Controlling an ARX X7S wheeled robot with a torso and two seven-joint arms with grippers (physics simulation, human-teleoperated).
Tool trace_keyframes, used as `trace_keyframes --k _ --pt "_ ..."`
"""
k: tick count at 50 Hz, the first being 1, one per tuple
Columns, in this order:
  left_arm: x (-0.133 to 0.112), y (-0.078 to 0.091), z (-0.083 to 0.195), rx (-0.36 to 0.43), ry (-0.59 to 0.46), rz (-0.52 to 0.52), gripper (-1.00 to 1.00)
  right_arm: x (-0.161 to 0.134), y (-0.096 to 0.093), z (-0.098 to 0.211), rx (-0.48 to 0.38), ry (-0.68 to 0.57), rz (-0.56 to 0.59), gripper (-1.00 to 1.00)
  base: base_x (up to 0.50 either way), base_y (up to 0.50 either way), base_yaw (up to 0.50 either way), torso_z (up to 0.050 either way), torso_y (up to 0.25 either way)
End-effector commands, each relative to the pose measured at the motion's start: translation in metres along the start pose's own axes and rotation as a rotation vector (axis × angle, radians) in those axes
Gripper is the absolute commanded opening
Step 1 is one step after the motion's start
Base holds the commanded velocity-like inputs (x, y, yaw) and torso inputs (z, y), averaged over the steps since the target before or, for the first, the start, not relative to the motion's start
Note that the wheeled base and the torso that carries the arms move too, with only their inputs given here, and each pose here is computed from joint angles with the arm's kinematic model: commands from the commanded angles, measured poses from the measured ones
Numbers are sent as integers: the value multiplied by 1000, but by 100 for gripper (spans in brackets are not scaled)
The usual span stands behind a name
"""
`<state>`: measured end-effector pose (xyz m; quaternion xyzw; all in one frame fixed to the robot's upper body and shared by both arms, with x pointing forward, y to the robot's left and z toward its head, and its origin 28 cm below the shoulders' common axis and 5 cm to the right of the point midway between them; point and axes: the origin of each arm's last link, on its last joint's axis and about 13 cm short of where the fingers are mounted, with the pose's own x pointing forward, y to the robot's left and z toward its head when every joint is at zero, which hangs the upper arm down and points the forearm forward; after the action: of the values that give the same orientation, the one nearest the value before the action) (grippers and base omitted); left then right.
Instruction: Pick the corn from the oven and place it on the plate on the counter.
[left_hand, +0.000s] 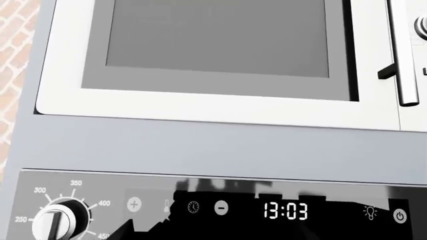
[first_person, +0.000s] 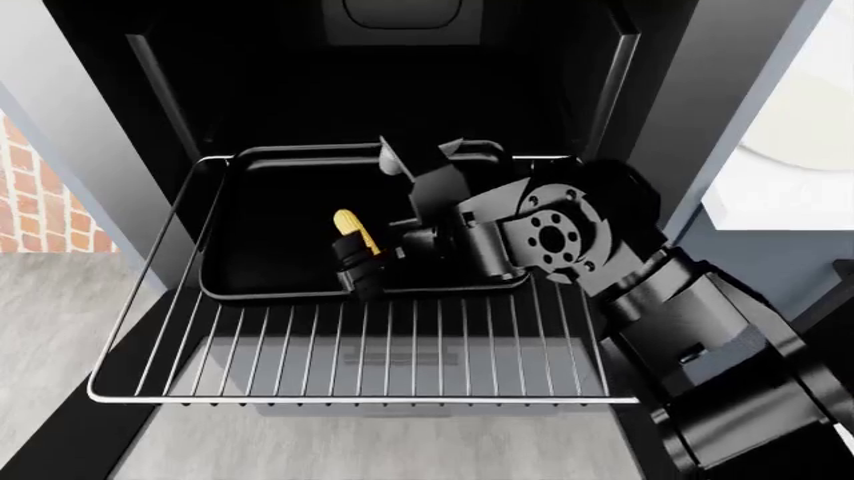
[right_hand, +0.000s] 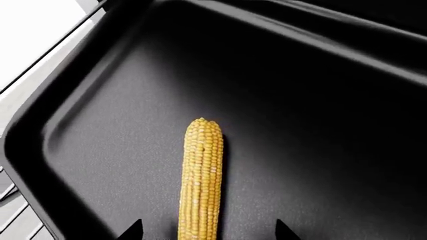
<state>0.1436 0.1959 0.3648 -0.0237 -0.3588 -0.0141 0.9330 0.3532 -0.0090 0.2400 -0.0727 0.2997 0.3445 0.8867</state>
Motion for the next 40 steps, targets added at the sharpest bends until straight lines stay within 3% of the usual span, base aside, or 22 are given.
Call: trace_keyframes --k 1,2,3,40 --pt "0 0 -2 -5 3 3 100 11 -5 -11 30 53 -29 100 0 0 0 0 -10" --pt "0 0 -2 -5 3 2 100 11 -4 -11 29 52 -27 100 0 0 0 0 0" --pt "0 0 -2 -6 3 2 100 11 -5 -12 31 50 -29 -100 0 0 0 0 -10" --pt "-1 -1 -4 -9 7 4 100 11 -6 -10 51 14 -29 -100 1 1 1 0 -2"
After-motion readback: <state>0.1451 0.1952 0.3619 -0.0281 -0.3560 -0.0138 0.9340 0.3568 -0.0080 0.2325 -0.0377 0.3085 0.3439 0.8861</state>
